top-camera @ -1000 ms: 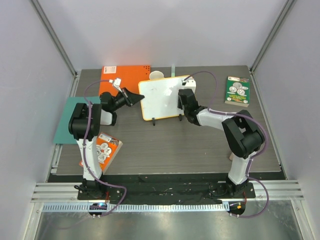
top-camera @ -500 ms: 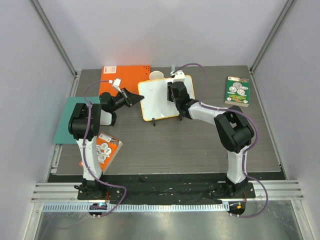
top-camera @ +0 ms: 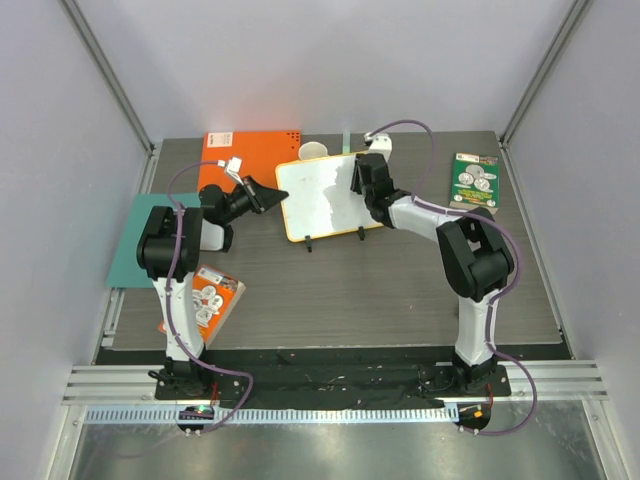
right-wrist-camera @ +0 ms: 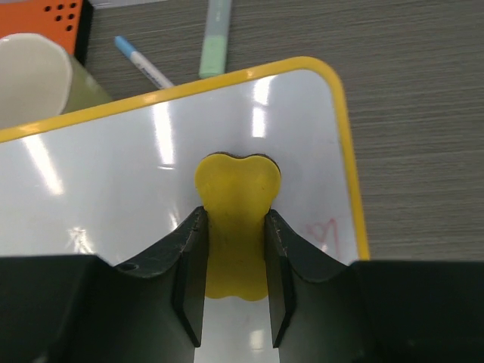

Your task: Erase the whiteboard

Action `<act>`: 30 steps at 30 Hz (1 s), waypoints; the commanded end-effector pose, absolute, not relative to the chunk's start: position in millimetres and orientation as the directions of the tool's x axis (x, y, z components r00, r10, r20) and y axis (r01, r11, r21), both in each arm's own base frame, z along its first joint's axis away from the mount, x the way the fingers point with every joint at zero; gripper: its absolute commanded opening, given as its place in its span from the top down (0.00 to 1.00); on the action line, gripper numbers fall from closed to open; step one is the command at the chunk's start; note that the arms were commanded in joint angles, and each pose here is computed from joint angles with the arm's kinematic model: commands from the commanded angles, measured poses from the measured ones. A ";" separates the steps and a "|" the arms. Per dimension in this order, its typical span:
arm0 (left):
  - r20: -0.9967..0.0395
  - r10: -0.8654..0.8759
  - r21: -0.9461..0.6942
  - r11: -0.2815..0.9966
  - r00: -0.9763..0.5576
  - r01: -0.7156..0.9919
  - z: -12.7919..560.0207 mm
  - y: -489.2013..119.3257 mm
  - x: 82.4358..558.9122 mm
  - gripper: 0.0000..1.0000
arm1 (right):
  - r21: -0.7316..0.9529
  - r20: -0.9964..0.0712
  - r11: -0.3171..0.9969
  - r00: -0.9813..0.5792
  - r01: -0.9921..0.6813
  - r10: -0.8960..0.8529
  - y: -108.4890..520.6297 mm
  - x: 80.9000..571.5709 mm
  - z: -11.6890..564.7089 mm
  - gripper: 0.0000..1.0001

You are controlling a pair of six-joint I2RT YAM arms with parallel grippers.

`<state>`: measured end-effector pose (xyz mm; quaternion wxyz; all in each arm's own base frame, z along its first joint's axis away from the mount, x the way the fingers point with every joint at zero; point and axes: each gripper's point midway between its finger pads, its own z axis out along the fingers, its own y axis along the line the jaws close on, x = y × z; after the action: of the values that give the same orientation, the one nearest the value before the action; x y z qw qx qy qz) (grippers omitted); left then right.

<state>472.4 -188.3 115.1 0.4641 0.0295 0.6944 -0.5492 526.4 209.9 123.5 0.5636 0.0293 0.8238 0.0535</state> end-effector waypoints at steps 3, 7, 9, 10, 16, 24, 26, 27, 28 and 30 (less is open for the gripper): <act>-0.751 -0.429 -0.659 0.433 -0.502 0.616 114.2 -184.4 472.7 1.00 | 0.028 -0.867 0.989 -0.488 0.146 0.096 149.1 498.2 70.0 0.99; -0.749 -0.430 -0.661 0.432 -0.504 0.614 113.4 -184.4 472.6 1.00 | 0.043 -0.842 0.989 -0.528 0.141 0.112 147.9 480.4 50.5 0.99; -0.749 -0.429 -0.661 0.429 -0.505 0.616 113.7 -184.7 472.1 1.00 | 0.070 -0.843 0.991 -0.524 0.118 0.122 154.8 477.0 51.5 0.99; -0.751 -0.429 -0.658 0.427 -0.502 0.620 115.0 -184.9 472.3 1.00 | 0.078 -0.836 0.992 -0.536 0.097 0.118 159.2 472.5 47.5 0.99; -0.750 -0.431 -0.660 0.422 -0.502 0.622 115.6 -185.3 471.8 1.00 | 0.101 -0.834 0.991 -0.550 -0.084 0.038 218.6 461.3 49.5 0.99; -0.749 -0.429 -0.660 0.419 -0.504 0.624 115.3 -185.7 471.1 1.00 | 0.142 -0.824 0.959 -0.567 -0.244 -0.022 290.0 457.5 59.7 0.99; -0.750 -0.430 -0.659 0.418 -0.503 0.626 116.3 -185.7 471.0 1.00 | 0.140 -0.828 0.971 -0.561 -0.192 0.008 279.3 467.1 62.0 0.99; -0.750 -0.429 -0.659 0.417 -0.503 0.626 116.4 -186.5 470.8 1.00 | 0.136 -0.830 0.977 -0.558 -0.162 0.023 271.1 471.1 61.8 0.99; -0.750 -0.430 -0.659 0.418 -0.503 0.626 115.9 -185.8 471.1 1.00 | 0.140 -0.830 0.980 -0.557 -0.143 0.037 265.9 473.7 62.1 0.99; -0.750 -0.431 -0.659 0.417 -0.502 0.626 116.6 -185.8 471.0 1.00 | 0.120 -0.835 0.991 -0.546 -0.064 0.066 239.5 485.3 62.7 0.99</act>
<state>471.7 -187.3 115.5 0.4627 0.0278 0.6936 -0.5515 483.7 279.0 110.4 0.5300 -0.0306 0.8393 0.1172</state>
